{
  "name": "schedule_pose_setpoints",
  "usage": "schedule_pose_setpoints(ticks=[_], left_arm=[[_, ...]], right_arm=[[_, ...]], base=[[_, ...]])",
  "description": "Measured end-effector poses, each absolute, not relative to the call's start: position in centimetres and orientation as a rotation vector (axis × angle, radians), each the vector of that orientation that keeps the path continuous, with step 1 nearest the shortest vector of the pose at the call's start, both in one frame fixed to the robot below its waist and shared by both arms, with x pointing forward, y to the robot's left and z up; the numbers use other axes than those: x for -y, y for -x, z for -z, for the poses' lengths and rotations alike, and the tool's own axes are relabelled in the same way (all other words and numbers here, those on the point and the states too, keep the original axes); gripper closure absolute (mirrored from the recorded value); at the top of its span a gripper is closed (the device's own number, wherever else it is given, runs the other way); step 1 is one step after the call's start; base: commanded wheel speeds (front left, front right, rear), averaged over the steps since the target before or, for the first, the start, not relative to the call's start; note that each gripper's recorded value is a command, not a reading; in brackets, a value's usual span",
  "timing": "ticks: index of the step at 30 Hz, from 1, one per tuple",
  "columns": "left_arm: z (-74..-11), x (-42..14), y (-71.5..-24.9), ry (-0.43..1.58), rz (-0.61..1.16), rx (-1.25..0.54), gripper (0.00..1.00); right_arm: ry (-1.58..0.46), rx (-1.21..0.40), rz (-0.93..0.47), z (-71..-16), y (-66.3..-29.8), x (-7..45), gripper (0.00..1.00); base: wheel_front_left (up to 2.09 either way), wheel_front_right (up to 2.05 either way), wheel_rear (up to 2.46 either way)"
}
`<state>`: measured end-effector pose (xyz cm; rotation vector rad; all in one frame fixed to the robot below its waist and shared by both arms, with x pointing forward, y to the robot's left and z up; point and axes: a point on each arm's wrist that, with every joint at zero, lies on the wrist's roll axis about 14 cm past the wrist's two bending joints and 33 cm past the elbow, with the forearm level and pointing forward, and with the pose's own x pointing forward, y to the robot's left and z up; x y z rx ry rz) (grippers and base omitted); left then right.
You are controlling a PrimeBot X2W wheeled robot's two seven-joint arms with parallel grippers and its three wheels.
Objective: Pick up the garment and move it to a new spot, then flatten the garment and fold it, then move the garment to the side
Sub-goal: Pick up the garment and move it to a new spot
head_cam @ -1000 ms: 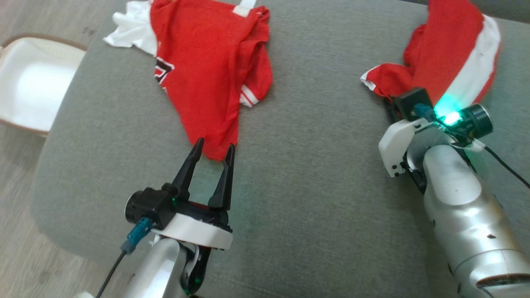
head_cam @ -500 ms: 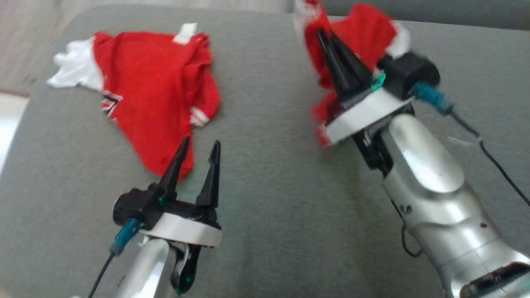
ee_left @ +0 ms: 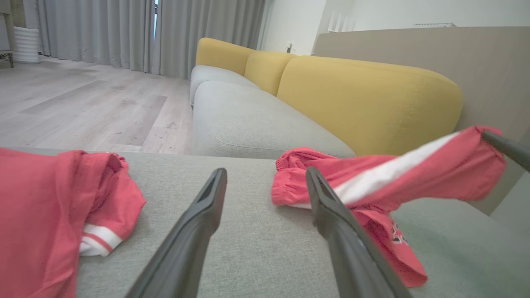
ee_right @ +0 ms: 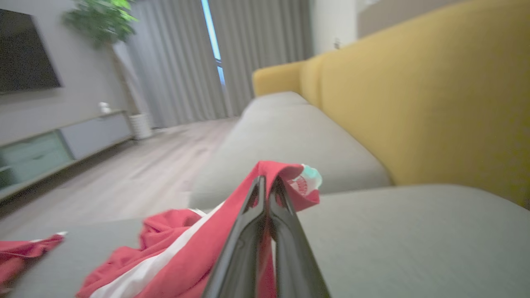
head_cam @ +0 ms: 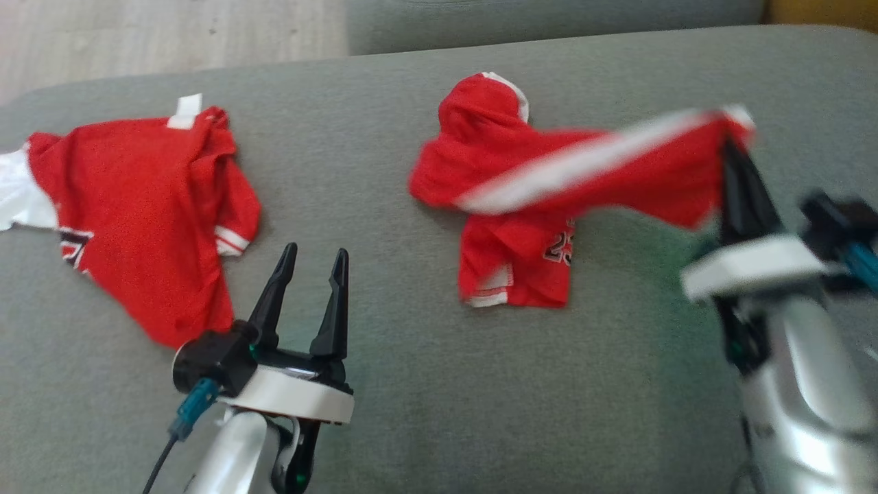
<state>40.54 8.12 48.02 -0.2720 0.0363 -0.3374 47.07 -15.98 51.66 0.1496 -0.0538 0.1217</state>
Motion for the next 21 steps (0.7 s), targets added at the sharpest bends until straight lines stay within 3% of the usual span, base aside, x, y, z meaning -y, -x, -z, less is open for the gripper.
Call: schedule_pose_setpoints(ticks=[5,6,7,8,9,13,21], left_arm=[[-47.6,-6.8,-40.8,0.273,0.378,-0.052,0.0],[-47.4,-6.6,-40.9,0.272,0.384,-0.057,0.0],[-47.2,-6.4,-40.9,0.269,0.392,-0.064,0.0],[-47.0,-6.2,-40.8,0.267,0.4,-0.07,0.0],[-46.8,-6.0,-40.8,0.265,0.408,-0.077,0.0],[-46.5,-5.6,-40.8,0.265,0.418,-0.086,0.0],[-47.2,-5.7,-40.6,0.262,0.419,-0.065,0.0]], right_arm=[[-0.078,-0.094,0.065,-46.8,-43.2,22.5,1.0],[-0.073,-0.117,0.094,-46.1,-42.6,23.4,0.84],[-0.067,-0.146,0.121,-45.4,-41.9,24.2,0.09],[-0.052,-0.172,0.144,-44.7,-41.4,24.9,0.09],[-0.037,-0.191,0.161,-44.2,-40.9,25.5,0.0],[-0.048,-0.19,0.176,-44.0,-40.4,25.8,0.0],[-0.105,0.0,-0.022,-48.3,-41.7,19.2,0.0]], base=[[0.0,0.0,0.0],[0.0,0.0,0.0],[0.0,0.0,0.0],[0.0,0.0,0.0],[0.0,0.0,0.0],[0.0,0.0,0.0],[0.0,0.0,0.0]])
